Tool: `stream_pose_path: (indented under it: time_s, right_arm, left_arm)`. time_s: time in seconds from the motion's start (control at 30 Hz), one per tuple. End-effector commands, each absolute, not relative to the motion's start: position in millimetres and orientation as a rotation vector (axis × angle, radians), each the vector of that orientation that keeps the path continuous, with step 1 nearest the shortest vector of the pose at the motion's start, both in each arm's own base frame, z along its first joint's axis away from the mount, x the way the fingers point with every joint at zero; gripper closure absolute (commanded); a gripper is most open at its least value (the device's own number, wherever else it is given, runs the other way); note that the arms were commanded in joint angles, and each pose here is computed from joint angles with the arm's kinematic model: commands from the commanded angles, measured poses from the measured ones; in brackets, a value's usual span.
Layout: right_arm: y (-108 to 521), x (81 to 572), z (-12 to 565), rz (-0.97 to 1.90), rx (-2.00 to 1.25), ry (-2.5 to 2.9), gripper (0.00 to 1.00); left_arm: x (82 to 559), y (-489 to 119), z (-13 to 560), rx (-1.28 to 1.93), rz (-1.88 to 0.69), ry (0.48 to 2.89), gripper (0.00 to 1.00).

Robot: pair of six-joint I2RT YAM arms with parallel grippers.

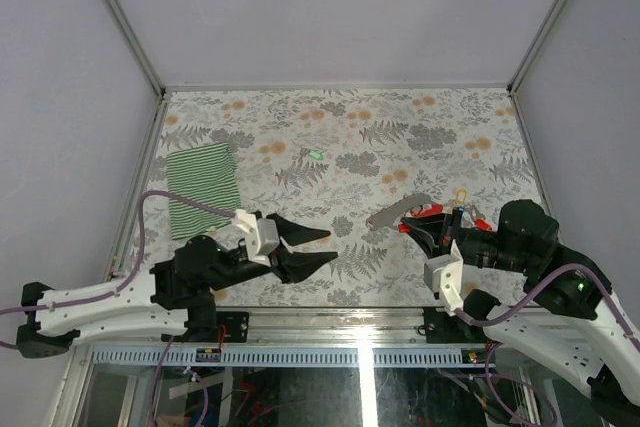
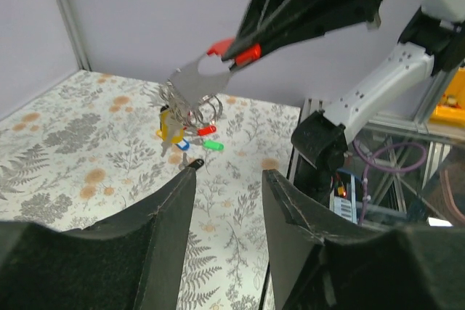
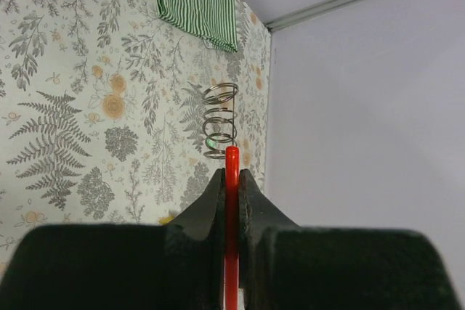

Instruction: Put the keys on the keyring

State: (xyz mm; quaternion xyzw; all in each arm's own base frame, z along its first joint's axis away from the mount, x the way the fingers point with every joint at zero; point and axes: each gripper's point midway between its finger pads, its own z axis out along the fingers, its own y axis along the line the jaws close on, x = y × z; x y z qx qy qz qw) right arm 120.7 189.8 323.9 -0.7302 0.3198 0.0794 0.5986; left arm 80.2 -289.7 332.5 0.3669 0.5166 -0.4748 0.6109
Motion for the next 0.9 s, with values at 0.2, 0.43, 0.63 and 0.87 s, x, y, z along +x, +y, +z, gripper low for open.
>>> stream_pose_path:
  time_s: [0.2, 0.43, 0.63, 0.87]
  right_arm:
    - [191, 124, 363, 0.071, -1.629, 0.585, 1.00]
    - [195, 119, 374, 0.091, -1.602, 0.536, 1.00]
    - [198, 111, 382, 0.127, -1.572, 0.494, 1.00]
    - [199, 105, 388, 0.151, -1.556, 0.467, 1.00]
  left_arm:
    - [71, -304, 361, 0.781, -1.180, 0.929, 0.55]
    - [71, -308, 361, 0.725, -1.228, 0.892, 0.57]
    - [78, -311, 367, 0.675, -1.216, 0.872, 0.57]
    - [80, -318, 368, 0.663, -1.228, 0.875, 0.56]
